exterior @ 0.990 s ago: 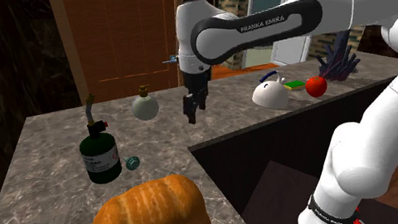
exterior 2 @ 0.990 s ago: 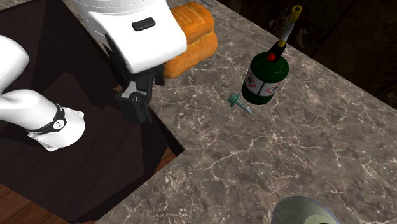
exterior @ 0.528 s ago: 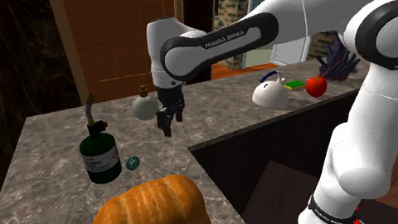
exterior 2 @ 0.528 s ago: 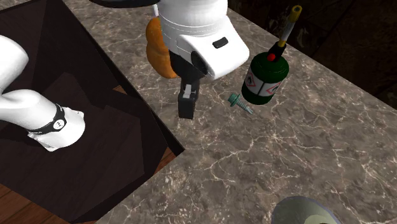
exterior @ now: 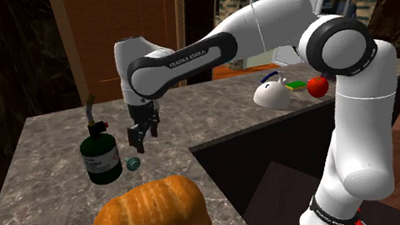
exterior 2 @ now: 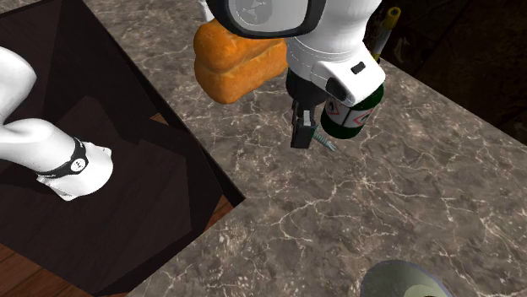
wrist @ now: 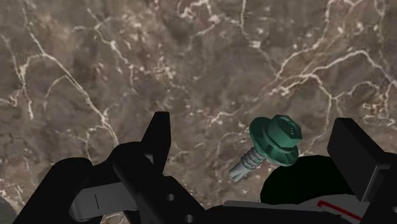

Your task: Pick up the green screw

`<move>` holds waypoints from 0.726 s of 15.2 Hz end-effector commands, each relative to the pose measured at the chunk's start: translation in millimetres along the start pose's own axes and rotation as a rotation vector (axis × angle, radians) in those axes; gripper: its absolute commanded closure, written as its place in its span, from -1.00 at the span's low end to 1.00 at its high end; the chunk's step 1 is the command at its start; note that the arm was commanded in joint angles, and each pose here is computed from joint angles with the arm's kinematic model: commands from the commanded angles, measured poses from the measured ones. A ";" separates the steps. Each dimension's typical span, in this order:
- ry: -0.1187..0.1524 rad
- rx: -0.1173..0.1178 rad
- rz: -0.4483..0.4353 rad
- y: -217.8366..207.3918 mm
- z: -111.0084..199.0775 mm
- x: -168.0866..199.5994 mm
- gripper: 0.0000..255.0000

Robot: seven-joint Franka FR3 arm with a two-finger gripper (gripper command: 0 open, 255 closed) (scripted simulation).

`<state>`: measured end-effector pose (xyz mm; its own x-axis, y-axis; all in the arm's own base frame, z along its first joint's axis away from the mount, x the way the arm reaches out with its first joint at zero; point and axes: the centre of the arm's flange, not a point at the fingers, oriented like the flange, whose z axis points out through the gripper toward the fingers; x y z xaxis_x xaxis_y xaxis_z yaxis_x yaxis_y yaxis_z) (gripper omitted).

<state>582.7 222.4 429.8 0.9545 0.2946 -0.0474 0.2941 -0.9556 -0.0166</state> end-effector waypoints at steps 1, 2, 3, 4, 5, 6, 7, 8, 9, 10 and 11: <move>-0.001 0.007 -0.011 -10.3 11.5 21.6 -1.00; -0.002 0.011 -0.017 -16.2 16.8 31.9 -1.00; -0.003 0.014 -0.022 -22.3 22.1 42.2 -1.00; -0.004 0.018 -0.028 -28.4 27.4 52.5 -1.00; -0.004 0.020 -0.031 -31.5 30.1 57.6 -1.00; -0.004 0.020 -0.031 -31.4 35.3 57.9 -1.00; -0.004 0.020 -0.031 -31.3 40.6 58.1 -1.00; -0.004 0.020 -0.031 -31.2 45.9 58.4 -1.00; -0.004 0.020 -0.031 -31.1 51.2 58.6 -1.00; -0.004 0.020 -0.031 -31.1 56.4 58.9 -1.00; -0.004 0.020 -0.031 -31.0 61.7 59.1 -1.00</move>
<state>626.8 270.1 371.7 0.9449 0.3235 -0.0508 0.3219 -0.9460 -0.0376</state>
